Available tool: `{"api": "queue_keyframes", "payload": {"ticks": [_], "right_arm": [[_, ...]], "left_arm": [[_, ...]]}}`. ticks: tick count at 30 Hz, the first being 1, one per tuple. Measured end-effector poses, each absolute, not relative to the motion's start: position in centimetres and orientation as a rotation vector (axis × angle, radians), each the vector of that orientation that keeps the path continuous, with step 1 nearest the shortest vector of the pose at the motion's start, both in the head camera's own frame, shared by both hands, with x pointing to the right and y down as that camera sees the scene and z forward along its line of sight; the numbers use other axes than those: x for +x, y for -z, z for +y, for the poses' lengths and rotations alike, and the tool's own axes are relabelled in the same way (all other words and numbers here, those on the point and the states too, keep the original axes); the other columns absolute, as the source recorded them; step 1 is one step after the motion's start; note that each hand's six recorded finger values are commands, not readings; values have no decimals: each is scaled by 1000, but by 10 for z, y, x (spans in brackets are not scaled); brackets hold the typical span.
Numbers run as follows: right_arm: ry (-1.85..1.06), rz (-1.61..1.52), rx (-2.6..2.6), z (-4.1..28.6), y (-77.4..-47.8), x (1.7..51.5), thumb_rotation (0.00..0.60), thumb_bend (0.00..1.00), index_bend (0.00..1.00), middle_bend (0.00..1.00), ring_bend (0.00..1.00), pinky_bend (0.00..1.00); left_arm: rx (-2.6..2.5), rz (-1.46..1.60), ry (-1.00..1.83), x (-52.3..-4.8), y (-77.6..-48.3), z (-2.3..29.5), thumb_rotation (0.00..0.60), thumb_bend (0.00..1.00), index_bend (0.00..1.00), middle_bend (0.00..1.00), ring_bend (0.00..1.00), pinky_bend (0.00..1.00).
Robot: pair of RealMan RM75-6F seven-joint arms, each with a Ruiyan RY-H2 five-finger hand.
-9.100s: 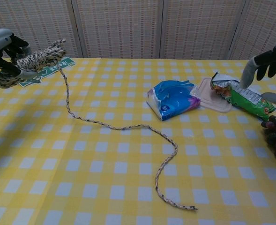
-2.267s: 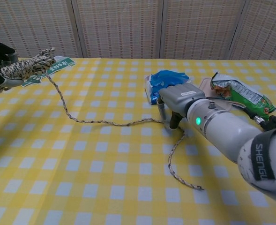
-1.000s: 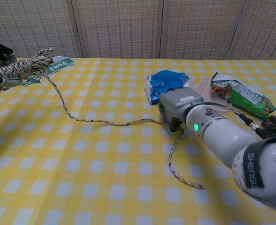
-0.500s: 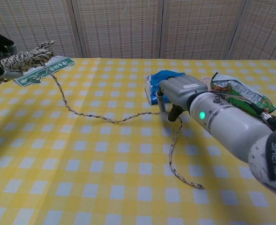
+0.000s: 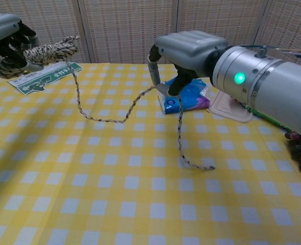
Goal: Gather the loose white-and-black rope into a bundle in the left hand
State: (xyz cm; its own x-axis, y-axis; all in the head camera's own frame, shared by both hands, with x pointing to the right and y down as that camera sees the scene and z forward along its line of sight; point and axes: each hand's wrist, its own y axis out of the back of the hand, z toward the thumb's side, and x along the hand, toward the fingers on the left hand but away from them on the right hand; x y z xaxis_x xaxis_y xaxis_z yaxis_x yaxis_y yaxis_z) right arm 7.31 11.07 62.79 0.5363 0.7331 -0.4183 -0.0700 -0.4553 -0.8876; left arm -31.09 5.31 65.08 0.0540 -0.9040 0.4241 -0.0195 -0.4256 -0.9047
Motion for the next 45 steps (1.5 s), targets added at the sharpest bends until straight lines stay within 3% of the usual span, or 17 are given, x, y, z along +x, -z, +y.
{"api": "queue_keyframes", "payload": {"ticks": [10, 20, 32, 45], "right_arm": [[-857, -627, -1822, 74, -570, 30, 600, 513, 600, 238, 43, 76], [-816, -674, -1809, 46, -555, -5, 600, 512, 600, 238, 43, 76], [-946, -767, -1765, 3, -569, 5, 600, 513, 600, 238, 43, 75], [-1069, -827, -1775, -18, -600, 37, 600, 513, 600, 238, 44, 76]], "left_arm": [[-1656, 920, 1367, -248, -648, 58, 565, 250, 680, 700, 494, 272], [-1769, 943, 1224, -192, -634, 70, 568, 250, 680, 700, 494, 272], [-1860, 992, 1024, -168, -617, 85, 600, 249, 680, 700, 493, 272], [-1931, 1134, 854, -182, -603, 85, 600, 250, 679, 700, 493, 272]]}}
